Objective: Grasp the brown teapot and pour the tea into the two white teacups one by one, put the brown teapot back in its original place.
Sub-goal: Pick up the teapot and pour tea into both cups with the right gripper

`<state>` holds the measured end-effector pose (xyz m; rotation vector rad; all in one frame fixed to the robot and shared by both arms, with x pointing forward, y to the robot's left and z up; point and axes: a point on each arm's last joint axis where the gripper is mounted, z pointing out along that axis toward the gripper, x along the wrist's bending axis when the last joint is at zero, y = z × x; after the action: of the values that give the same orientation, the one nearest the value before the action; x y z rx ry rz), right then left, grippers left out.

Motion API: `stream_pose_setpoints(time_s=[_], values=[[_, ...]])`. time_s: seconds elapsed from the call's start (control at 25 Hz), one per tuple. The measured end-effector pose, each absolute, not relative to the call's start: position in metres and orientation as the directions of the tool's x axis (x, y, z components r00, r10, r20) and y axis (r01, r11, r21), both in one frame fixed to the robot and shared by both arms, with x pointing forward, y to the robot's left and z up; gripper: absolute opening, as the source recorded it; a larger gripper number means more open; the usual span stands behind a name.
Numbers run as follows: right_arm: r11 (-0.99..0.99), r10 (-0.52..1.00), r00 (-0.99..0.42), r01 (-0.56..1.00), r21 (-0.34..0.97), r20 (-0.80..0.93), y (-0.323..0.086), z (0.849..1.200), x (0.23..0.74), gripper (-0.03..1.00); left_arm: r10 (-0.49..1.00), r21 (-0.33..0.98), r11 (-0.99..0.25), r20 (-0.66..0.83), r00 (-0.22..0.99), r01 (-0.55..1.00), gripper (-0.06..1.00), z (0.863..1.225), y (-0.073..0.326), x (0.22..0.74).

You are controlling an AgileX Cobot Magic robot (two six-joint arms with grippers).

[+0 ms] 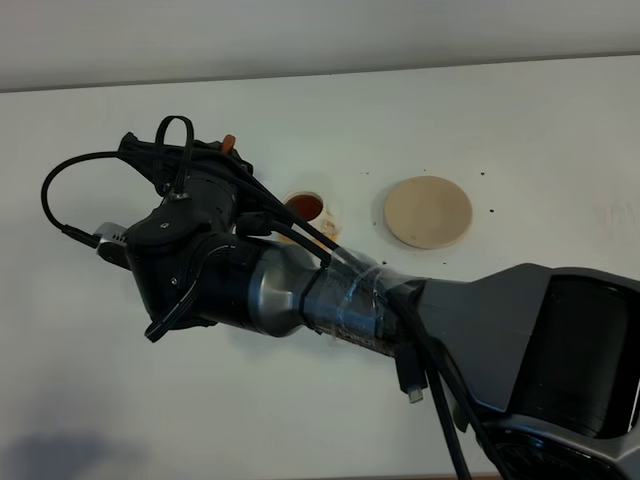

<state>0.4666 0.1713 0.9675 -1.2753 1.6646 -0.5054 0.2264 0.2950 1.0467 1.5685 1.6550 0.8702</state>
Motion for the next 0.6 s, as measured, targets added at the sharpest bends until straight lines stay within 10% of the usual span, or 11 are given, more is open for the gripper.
stream_pose_setpoints(time_s=[0.6], values=[[0.361,-0.908,-0.005,-0.515,-0.777,-0.419,0.1720,0.9655,0.4656,0.09,0.999,0.841,0.047,-0.033,-0.036,0.539,0.25,1.0467,0.2950,0.2264]])
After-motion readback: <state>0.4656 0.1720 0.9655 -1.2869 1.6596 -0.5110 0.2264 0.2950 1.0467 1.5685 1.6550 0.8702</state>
